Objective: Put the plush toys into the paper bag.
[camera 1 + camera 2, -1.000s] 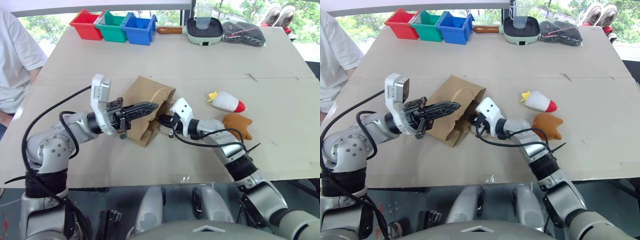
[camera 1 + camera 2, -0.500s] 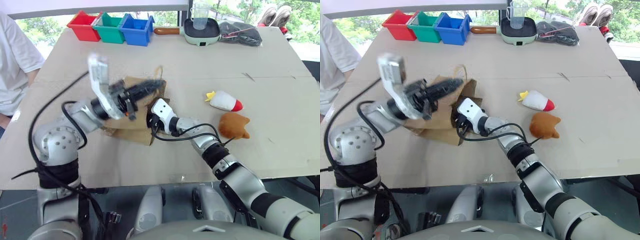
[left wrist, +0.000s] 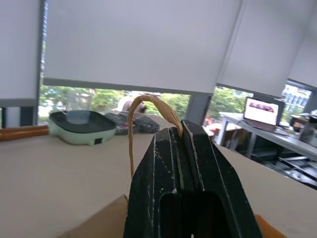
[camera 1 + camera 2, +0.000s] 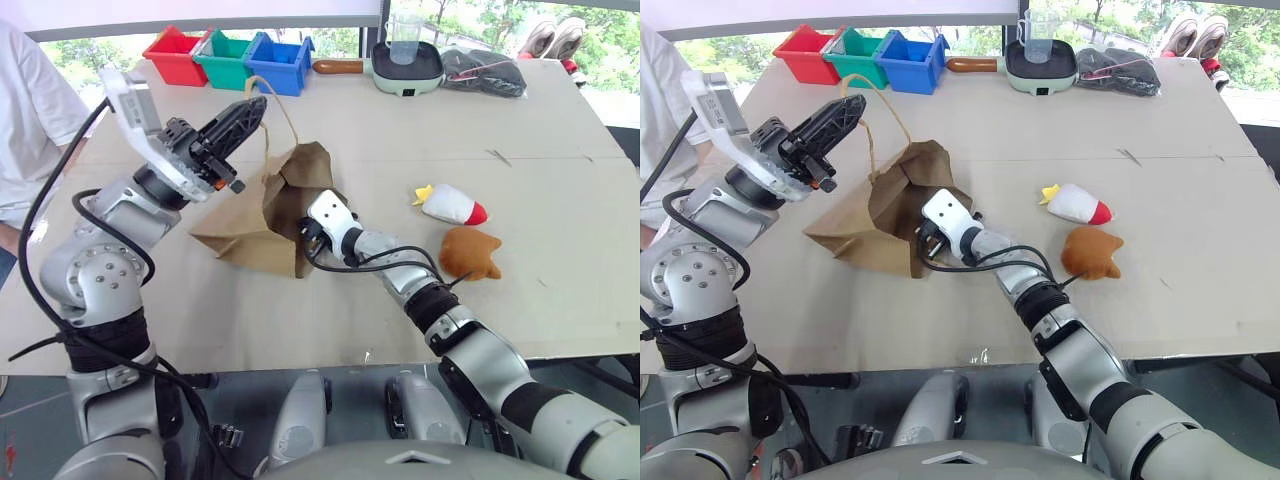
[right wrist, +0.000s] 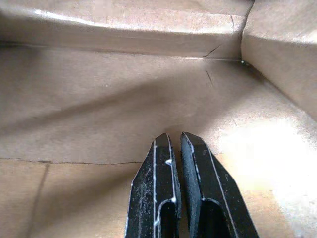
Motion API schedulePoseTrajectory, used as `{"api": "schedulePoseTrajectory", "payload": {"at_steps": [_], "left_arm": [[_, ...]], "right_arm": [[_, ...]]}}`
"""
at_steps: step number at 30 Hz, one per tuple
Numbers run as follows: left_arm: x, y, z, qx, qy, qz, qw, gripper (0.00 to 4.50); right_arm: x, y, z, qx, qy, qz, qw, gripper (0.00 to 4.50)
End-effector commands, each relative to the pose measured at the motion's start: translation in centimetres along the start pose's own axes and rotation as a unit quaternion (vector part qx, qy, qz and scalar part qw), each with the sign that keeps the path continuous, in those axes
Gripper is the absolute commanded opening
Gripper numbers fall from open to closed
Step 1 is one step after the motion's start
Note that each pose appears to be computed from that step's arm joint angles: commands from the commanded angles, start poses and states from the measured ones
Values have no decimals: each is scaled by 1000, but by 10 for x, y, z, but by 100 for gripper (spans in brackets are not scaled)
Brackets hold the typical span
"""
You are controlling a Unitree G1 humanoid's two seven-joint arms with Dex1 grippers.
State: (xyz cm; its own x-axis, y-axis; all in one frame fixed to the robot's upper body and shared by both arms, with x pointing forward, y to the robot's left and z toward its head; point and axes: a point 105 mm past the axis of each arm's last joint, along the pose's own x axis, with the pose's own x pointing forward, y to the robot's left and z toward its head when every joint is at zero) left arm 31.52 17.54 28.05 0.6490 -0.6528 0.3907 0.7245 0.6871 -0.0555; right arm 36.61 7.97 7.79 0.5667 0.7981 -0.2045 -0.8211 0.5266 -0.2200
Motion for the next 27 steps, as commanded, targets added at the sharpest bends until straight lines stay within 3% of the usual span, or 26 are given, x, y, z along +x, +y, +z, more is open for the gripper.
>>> {"api": "schedulePoseTrajectory", "payload": {"at_steps": [1, 6, 9, 10, 17, 22, 27], "left_arm": [[4, 2, 24, 26, -54, 7, 998, 0], [6, -9, 14, 16, -44, -27, 999, 0], [4, -23, -1, 16, -22, -73, 997, 0], [3, -24, -6, 17, -13, -80, 997, 0], [0, -30, -25, 15, 11, -112, 994, 0], [2, -32, -33, 10, 14, -126, 992, 0], [2, -38, -38, 5, 21, -164, 986, 0]], "right_arm": [[0, 13, -34, 9, 69, 1, 998, 7], [-4, 3, -15, 11, 22, -11, 1000, 7], [-23, -4, 18, 59, -56, 22, 996, 73], [-33, -11, 28, 58, -74, 15, 995, 132], [-110, -23, 69, 12, -113, 3, 994, 436], [-165, -32, 76, -18, -82, -55, 995, 436], [-233, -64, 47, -15, 25, -166, 986, 436]]}}
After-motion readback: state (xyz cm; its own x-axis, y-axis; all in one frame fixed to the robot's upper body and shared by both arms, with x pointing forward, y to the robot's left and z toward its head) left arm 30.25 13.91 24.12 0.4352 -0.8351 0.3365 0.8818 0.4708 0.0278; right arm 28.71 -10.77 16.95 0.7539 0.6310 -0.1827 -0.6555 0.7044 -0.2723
